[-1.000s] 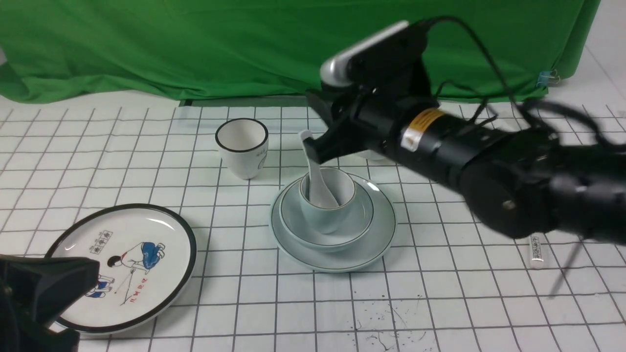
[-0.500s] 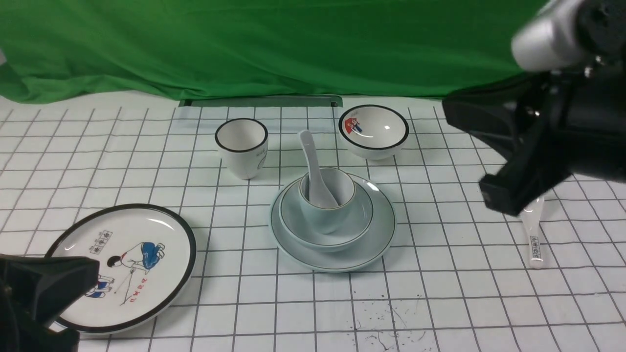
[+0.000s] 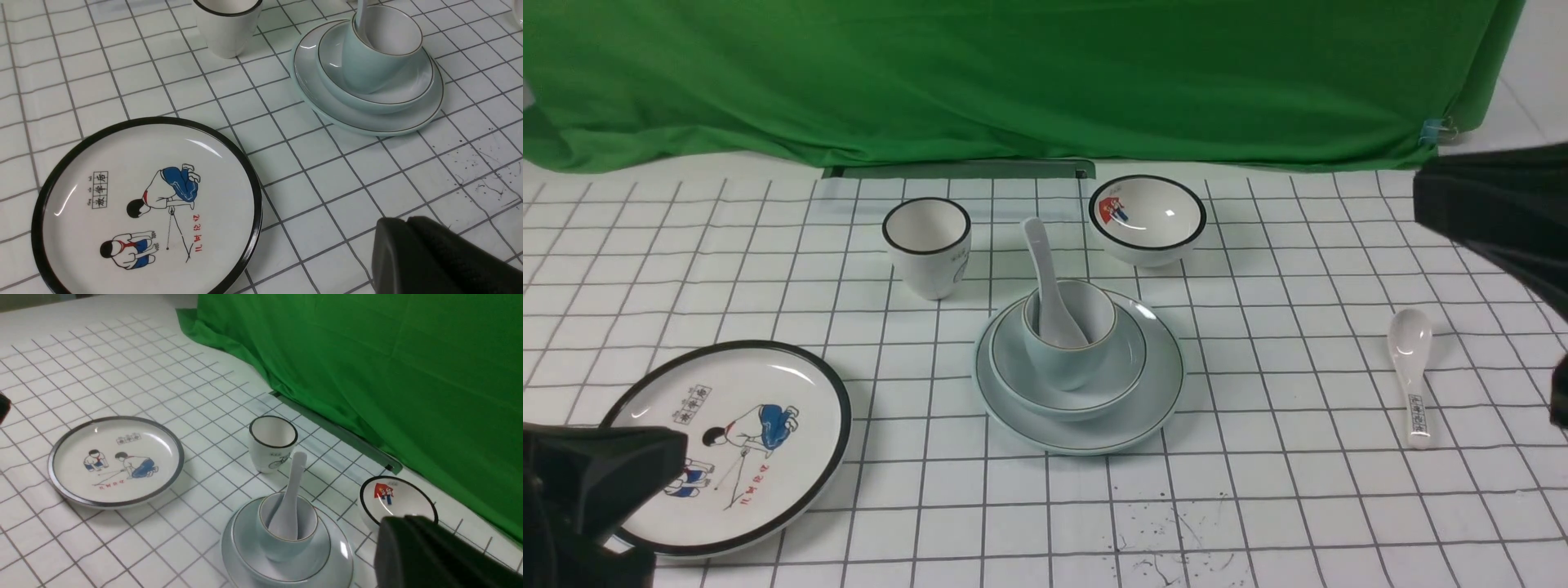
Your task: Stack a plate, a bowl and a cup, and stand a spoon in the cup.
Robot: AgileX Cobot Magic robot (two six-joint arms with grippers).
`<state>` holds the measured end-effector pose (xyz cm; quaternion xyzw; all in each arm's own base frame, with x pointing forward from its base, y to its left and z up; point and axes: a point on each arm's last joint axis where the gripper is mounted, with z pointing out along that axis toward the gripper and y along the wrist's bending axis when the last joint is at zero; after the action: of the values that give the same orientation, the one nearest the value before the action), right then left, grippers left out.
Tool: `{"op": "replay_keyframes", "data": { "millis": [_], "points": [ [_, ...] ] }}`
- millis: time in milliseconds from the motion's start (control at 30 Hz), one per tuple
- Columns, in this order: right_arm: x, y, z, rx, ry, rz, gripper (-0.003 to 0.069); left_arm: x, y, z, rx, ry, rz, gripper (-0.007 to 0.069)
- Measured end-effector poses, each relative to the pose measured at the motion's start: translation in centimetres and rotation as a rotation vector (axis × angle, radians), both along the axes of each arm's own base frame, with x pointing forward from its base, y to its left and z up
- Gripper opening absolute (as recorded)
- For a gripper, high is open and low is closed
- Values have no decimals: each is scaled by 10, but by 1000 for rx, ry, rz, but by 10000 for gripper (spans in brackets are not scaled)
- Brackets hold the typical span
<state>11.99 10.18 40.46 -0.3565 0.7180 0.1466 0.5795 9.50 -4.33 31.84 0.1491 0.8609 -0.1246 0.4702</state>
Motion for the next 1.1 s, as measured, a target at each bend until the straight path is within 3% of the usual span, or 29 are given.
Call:
{"op": "replay_keyframes", "data": {
  "millis": [200, 300, 333, 433, 567, 700, 867, 1100],
  "points": [
    [-25, -23, -37, 112, -186, -9, 7, 0, 0, 0, 7, -3, 1, -30],
    [-34, -36, -60, 154, -253, -54, 7, 0, 1, 0, 14, -7, 2, -30],
    [-38, -48, -78, 182, -262, -123, 7, 0, 1, 0, 14, -7, 2, -30],
    [-44, -64, -104, 205, -246, -251, 7, 0, 1, 0, 14, -7, 2, -30],
    [-54, -90, -159, 186, -233, -532, 7, 0, 1, 0, 14, -7, 2, -30],
    [-59, -101, -197, 184, -182, -702, 7, 0, 1, 0, 14, -7, 2, -30],
    [-62, -105, -208, 177, -160, -763, 7, 0, 1, 0, 14, -7, 2, -30],
    [-64, -107, -223, 127, -3, -807, 7, 0, 1, 0, 14, -7, 2, -30]
  ]
}}
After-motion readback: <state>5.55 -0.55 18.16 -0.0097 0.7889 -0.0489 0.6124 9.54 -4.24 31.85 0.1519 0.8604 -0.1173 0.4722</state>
